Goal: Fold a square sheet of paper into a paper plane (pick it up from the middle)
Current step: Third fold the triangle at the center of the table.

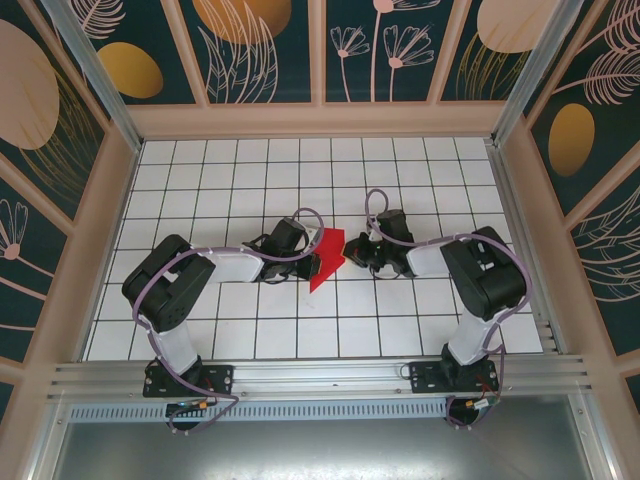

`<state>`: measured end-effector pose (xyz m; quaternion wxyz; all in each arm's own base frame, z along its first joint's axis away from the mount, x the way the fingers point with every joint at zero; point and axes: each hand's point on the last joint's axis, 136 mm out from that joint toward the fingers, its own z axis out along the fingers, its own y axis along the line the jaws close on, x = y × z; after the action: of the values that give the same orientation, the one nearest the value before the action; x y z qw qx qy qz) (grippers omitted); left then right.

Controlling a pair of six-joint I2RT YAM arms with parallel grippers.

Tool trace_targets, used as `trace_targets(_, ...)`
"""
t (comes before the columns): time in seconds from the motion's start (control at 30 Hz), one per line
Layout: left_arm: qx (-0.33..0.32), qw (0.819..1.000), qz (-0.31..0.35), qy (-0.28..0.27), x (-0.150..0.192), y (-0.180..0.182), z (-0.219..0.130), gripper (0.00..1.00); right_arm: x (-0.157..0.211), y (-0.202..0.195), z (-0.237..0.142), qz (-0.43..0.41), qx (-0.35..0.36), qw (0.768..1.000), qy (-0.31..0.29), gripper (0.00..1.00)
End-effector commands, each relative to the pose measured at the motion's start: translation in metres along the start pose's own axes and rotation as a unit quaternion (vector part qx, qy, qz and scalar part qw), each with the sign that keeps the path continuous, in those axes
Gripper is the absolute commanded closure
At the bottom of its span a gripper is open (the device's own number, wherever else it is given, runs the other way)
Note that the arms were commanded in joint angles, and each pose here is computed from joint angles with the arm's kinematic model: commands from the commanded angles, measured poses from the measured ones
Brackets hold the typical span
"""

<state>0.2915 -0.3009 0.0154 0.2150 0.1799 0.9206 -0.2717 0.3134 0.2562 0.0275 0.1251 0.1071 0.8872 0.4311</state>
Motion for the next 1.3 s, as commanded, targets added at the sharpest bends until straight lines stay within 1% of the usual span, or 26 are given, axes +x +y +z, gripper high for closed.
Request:
trace_targets(0.0,-0.021,0.998,-0.008,0.058,0.031,0.015,0.007,1.00,0.008,-0.018,0.004,0.004,0.019,1.000,0.009,1.00)
trace_targets(0.13,-0.022,0.998,-0.008,0.057,0.031,0.016,0.007,1.00,0.010,-0.037,0.004,0.008,0.061,0.998,0.009,1.00)
trace_targets(0.23,-0.021,0.998,-0.008,0.058,0.031,0.015,0.007,1.00,0.009,-0.041,0.001,0.004,0.079,0.997,0.003,1.00)
trace_targets(0.33,-0.021,0.998,-0.008,0.058,0.031,0.015,0.007,1.00,0.000,-0.022,-0.007,-0.017,0.063,0.998,-0.012,1.00)
trace_targets(0.53,-0.022,0.998,-0.007,0.060,0.032,0.016,0.008,1.00,-0.007,0.026,-0.020,-0.049,-0.005,0.999,-0.023,1.00)
trace_targets(0.67,-0.020,0.998,-0.007,0.059,0.030,0.014,0.008,1.00,0.001,0.034,-0.012,-0.043,-0.032,0.999,-0.003,1.00)
trace_targets(0.77,-0.021,0.998,-0.007,0.059,0.030,0.015,0.007,0.99,0.008,0.031,-0.002,-0.036,-0.036,0.999,0.011,1.00)
trace_targets(0.87,-0.021,0.998,-0.006,0.059,0.030,0.015,0.007,0.99,0.010,0.021,0.003,-0.028,-0.024,0.999,0.012,1.00)
trace_targets(1.1,-0.018,0.998,-0.007,0.057,0.027,0.012,0.005,0.96,0.021,-0.018,0.011,-0.011,0.032,0.999,0.022,1.00)
trace_targets(1.17,-0.019,0.998,-0.009,0.052,0.022,0.010,0.002,0.91,0.022,-0.026,0.010,-0.009,0.050,0.999,0.019,1.00)
trace_targets(1.2,-0.021,0.999,-0.010,0.046,0.017,0.008,-0.001,0.86,0.023,-0.031,0.010,-0.007,0.058,0.998,0.020,1.00)
trace_targets(1.27,-0.028,0.999,-0.010,0.028,0.004,0.005,-0.011,0.80,0.024,-0.034,0.010,-0.008,0.063,0.998,0.020,1.00)
